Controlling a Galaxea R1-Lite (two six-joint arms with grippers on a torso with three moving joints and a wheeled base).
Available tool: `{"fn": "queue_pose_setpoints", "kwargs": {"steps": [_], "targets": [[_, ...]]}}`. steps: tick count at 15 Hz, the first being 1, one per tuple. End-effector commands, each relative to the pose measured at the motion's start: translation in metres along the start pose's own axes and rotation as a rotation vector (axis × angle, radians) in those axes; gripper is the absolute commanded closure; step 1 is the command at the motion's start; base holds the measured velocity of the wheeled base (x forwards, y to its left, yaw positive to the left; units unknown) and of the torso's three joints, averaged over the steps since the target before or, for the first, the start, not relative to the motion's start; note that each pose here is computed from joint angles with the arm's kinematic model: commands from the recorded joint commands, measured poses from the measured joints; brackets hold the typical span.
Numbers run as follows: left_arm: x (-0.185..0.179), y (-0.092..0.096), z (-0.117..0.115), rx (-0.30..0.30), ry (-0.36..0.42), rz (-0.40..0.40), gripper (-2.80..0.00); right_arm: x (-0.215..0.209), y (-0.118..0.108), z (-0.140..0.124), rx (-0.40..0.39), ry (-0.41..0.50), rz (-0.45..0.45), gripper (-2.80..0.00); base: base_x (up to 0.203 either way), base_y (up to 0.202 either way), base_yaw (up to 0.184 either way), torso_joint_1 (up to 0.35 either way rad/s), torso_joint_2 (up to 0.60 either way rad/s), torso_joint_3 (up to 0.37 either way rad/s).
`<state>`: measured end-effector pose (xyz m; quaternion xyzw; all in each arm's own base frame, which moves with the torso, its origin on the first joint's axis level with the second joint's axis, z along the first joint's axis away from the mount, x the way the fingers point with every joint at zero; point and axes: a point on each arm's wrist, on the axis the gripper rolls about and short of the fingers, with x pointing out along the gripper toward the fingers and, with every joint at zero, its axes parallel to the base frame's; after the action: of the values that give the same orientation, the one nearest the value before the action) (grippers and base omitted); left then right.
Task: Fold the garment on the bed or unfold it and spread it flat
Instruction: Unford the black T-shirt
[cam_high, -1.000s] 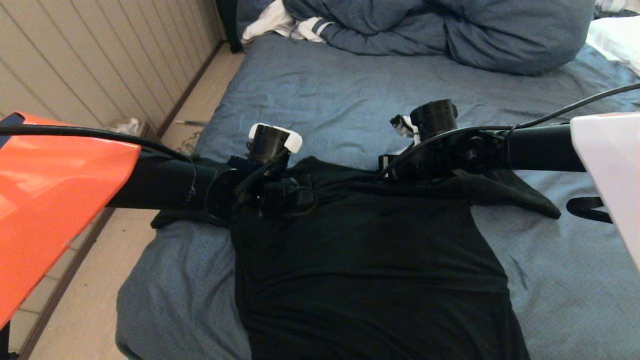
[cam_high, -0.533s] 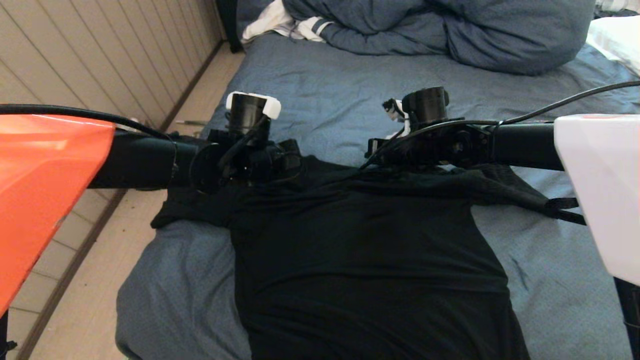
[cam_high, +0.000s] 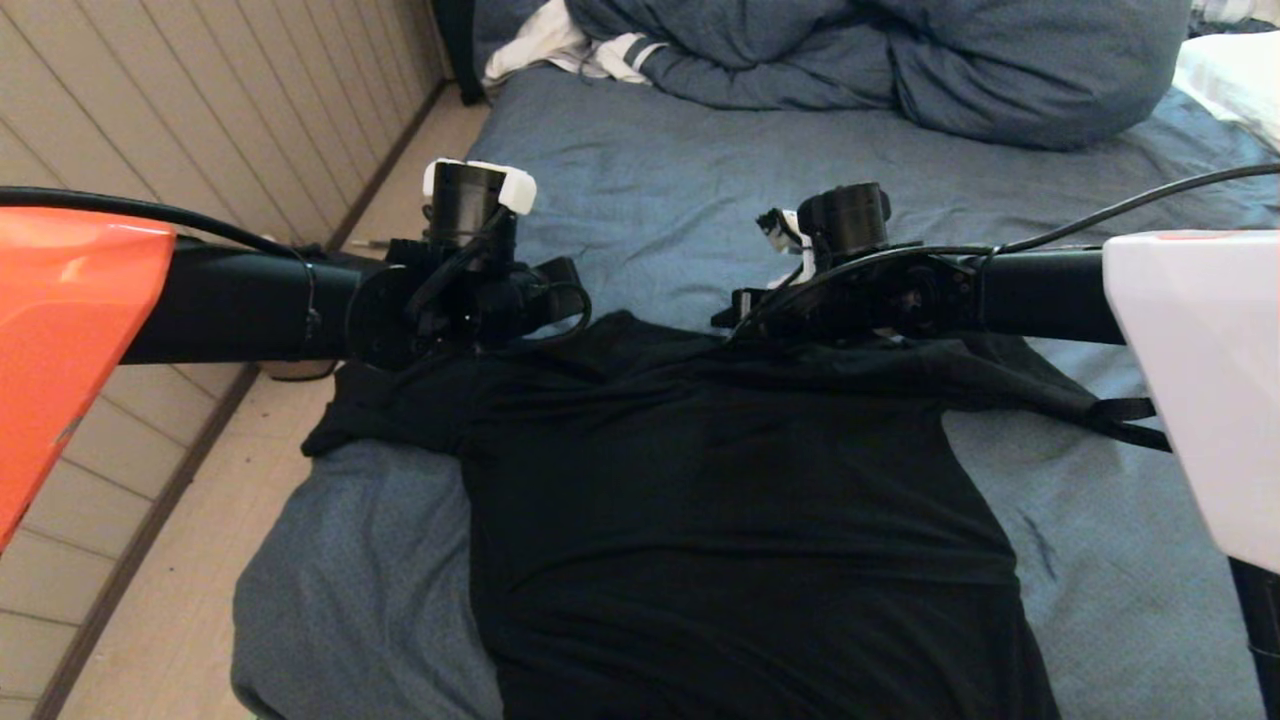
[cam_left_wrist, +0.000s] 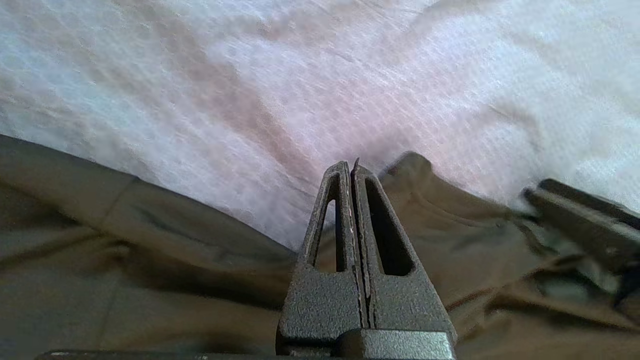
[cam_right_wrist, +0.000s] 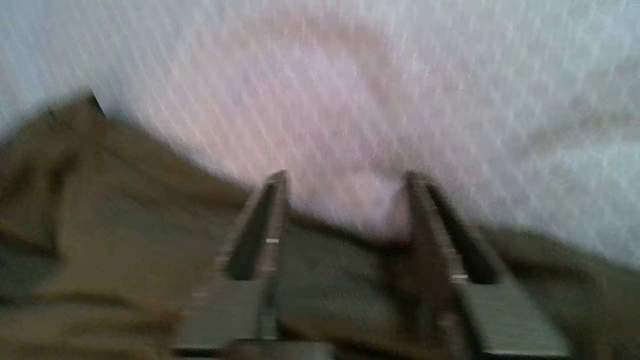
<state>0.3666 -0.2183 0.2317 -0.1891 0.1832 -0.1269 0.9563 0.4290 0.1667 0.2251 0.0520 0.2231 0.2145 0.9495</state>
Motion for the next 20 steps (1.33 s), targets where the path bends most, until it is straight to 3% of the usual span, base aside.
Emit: {"fn": "queue_pose_setpoints", "kwargs": {"steps": [1,6,7,15,20], "targets": [[-0.001,0.000,0.002,-0.004,-0.006,-0.001,0.00,-0.009,0.002,0.000,-0.013,0.010,0.002,-2.80,0.000,0.000,0.000,0.000,0.00,0.000],[0.004,0.000,-0.008,0.005,0.020,0.005,0.00,-0.007,0.008,-0.019,-0.016,0.075,0.009,-2.80,0.000,0.000,0.000,0.000,0.00,0.000],[0.004,0.000,-0.008,0.007,0.021,0.005,0.00,-0.006,0.007,-0.018,-0.016,0.073,0.009,0.00,0.000,0.000,0.000,0.000,0.00,0.000],[0.007,-0.001,-0.011,0.013,0.031,0.003,0.00,-0.005,0.008,-0.015,-0.065,0.057,0.012,0.00,0.000,0.000,0.000,0.000,0.00,0.000],[0.010,-0.004,-0.016,0.017,0.039,-0.002,0.00,-0.012,0.008,0.008,-0.070,-0.029,-0.016,0.00,0.000,0.000,0.000,0.000,0.00,0.000]]}}
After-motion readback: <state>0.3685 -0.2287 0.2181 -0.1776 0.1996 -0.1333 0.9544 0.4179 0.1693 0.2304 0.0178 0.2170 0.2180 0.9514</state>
